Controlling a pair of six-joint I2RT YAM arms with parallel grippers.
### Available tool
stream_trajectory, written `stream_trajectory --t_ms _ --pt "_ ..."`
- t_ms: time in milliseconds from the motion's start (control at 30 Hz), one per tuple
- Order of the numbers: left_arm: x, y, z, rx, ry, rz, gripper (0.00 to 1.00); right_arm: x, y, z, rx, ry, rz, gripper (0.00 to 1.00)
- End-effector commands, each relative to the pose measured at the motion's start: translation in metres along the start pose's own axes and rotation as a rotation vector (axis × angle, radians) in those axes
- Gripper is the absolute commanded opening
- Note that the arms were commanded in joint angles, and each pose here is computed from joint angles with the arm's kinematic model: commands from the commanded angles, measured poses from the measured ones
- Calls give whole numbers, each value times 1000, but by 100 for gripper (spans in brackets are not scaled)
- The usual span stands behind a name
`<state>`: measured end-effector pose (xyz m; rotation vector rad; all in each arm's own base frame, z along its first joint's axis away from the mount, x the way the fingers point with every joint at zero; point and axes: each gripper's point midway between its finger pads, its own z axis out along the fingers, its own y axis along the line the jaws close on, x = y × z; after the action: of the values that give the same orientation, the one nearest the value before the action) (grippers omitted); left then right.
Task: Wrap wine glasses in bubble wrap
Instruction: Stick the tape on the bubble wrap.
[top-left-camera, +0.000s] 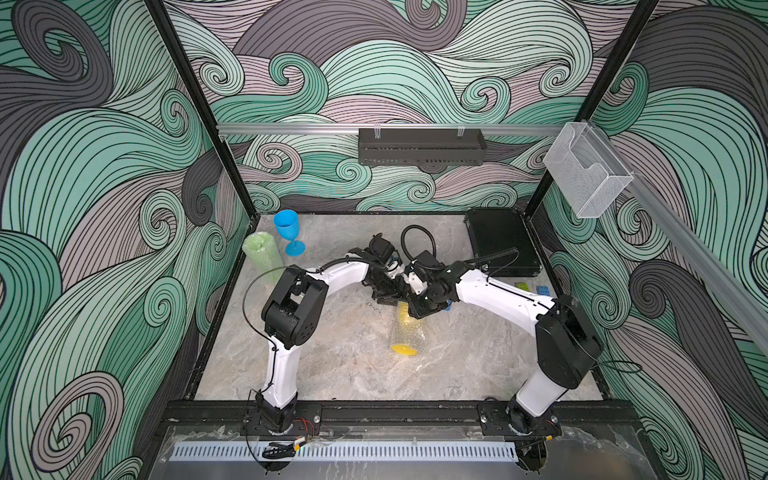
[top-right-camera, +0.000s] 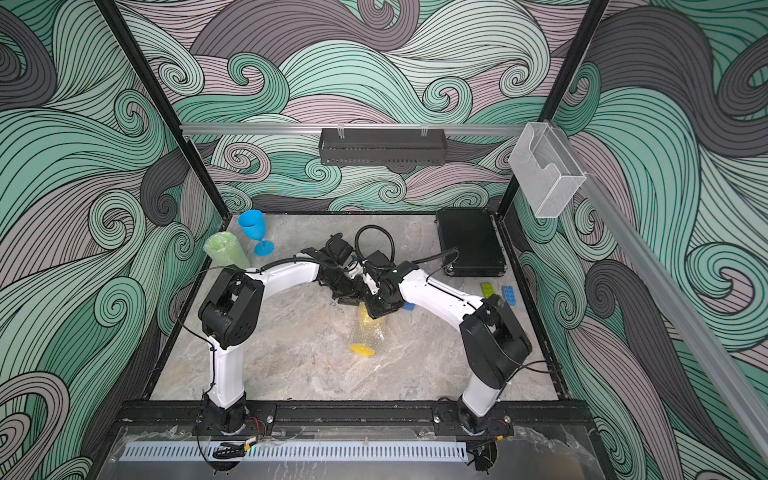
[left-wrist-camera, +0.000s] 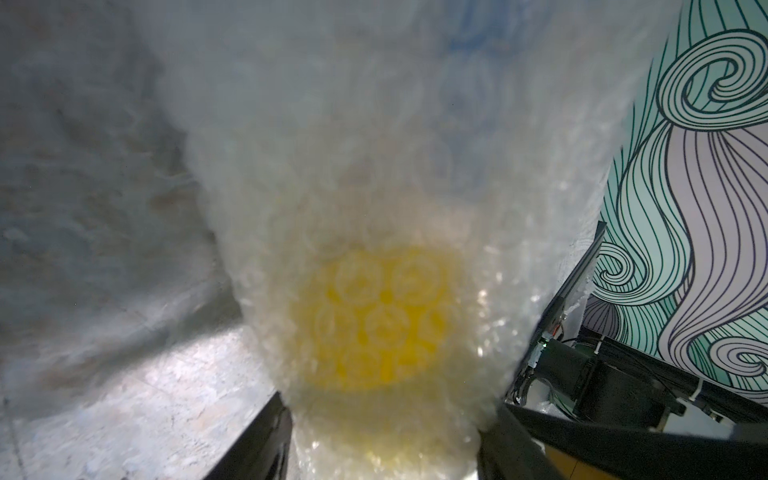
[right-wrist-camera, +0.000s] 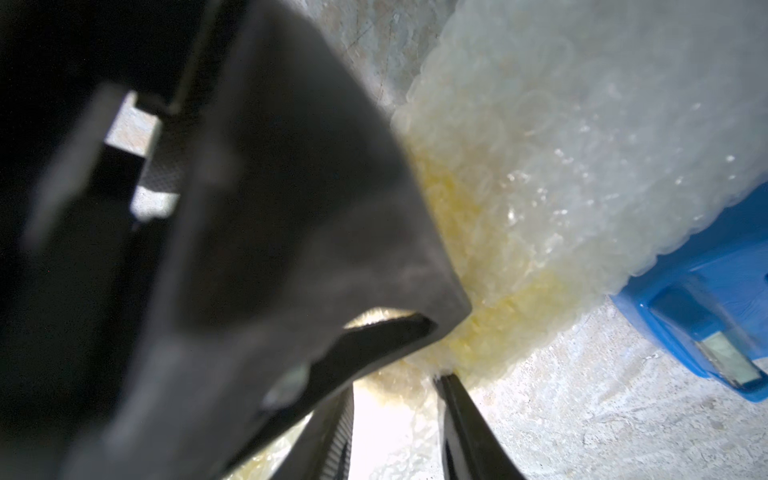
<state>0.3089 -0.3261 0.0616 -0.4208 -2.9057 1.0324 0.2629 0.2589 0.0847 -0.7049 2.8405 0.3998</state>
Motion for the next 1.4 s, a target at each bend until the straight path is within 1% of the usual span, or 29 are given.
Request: stream_trajectory --t_ms 0,467,633,833,867,900,967,1033,1067,1100,1133,1367 --pt "32 42 24 -161 120 -66 64 2 10 -7 -14 -10 -56 42" --pt "33 43 24 -164 122 -67 64 0 6 -17 19 -26 -68 49" --pt "33 43 24 -164 121 -68 64 4 6 -32 15 -39 -78 53" --pt "32 43 24 -163 120 -66 64 15 13 -60 -68 -73 -57 55" --pt "32 43 24 -164 120 -66 64 16 13 -64 -82 -83 -48 54" --pt "32 43 24 -164 121 -67 64 17 12 -65 -90 -86 -39 50" --pt "32 43 24 -164 121 -67 64 17 9 -63 -107 -77 -15 34" --pt "32 43 24 -164 121 -67 64 14 7 -57 -127 -64 9 12" --pt "33 43 24 -165 123 -69 64 11 7 -54 -146 -65 22 5" --pt "32 43 24 -164 122 -69 64 8 7 -50 -155 -65 36 1" --pt "33 43 24 -164 123 -69 64 4 5 -46 -160 -66 48 0" --pt "33 43 24 -164 121 -69 64 -9 2 -23 -176 -43 71 0"
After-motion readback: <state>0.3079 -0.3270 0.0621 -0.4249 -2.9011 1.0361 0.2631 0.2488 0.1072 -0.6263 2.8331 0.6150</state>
